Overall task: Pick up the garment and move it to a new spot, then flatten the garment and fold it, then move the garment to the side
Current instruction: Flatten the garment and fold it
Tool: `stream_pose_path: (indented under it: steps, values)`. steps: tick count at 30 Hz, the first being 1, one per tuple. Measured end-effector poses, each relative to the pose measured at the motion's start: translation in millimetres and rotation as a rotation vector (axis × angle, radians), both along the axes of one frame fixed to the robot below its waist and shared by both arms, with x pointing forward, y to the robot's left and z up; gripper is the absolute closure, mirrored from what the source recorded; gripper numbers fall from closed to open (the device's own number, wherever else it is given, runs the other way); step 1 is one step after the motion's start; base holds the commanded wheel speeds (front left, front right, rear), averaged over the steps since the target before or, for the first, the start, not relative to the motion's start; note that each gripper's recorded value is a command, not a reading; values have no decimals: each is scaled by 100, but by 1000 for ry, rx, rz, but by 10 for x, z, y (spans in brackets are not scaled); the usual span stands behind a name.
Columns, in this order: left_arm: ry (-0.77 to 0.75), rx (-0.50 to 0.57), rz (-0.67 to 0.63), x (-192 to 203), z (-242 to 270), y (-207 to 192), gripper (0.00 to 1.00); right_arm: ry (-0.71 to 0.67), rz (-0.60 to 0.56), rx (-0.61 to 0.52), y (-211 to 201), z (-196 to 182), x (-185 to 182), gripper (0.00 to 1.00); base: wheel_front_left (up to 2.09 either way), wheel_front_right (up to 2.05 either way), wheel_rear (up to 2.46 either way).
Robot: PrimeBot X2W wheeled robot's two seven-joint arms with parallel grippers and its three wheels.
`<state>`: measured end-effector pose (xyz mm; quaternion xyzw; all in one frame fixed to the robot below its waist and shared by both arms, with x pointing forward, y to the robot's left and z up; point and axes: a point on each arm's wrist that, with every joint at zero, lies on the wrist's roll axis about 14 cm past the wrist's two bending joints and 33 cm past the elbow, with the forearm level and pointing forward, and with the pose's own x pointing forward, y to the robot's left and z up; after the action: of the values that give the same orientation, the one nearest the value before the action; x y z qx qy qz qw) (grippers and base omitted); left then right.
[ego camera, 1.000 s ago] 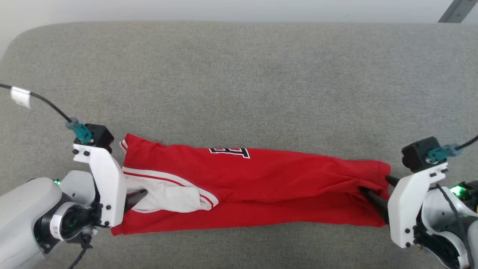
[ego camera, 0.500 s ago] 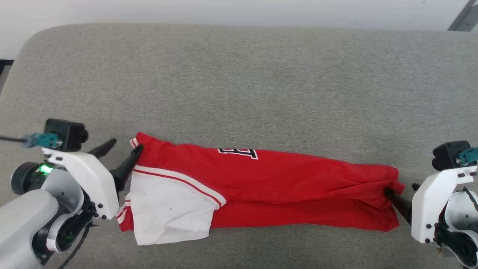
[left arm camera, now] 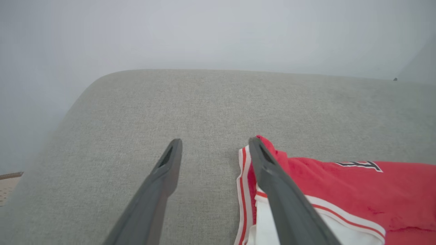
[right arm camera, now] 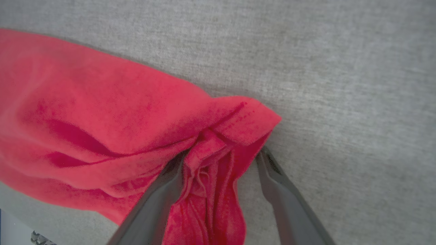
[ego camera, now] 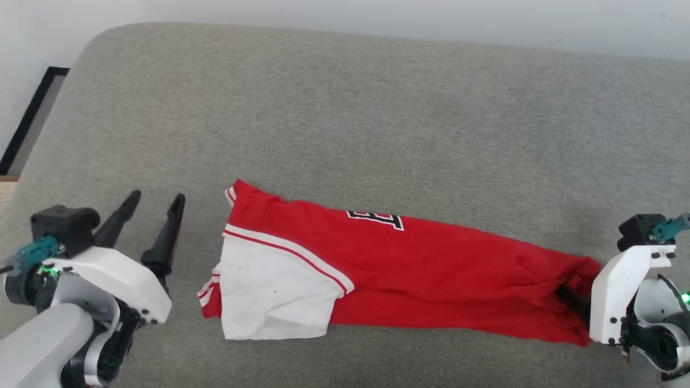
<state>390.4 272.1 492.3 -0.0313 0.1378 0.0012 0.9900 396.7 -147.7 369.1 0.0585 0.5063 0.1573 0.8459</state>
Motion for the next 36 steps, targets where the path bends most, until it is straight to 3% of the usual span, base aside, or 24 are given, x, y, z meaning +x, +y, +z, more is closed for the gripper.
stream_pose_path:
  steps: [1, 2, 3, 4, 12, 19, 27, 36]
  values:
    - [-29, 1, 20, 9, 60, 35, 0, 5, 16, 3, 35, -7, 0, 0, 0, 0, 0]
    - [-54, 8, 35, 5, 105, 66, 0, 6, 36, 5, 75, -2, 9, 51, 0, 0, 0]
    - [-73, 9, 56, -16, 133, 113, 0, 6, 48, 15, 111, 8, 18, 84, 0, 0, 0]
    - [-82, 6, 73, -56, 125, 135, 0, 8, 59, 32, 159, 17, 20, 100, 0, 0, 0]
    - [-161, -6, 180, -356, 92, 304, 0, 7, 123, 138, 389, 197, -21, 100, 0, 0, 0]
    - [-205, -24, 200, -501, 70, 293, 0, -39, 92, 175, 283, 399, 34, 100, 0, 0, 0]
    - [-267, -44, 190, -558, 96, 195, 0, -66, -53, 123, -314, 498, 90, 100, 0, 0, 0]
    - [-290, -88, 145, -464, 35, -17, 0, -77, -269, -16, -1254, 545, 126, 100, 0, 0, 0]
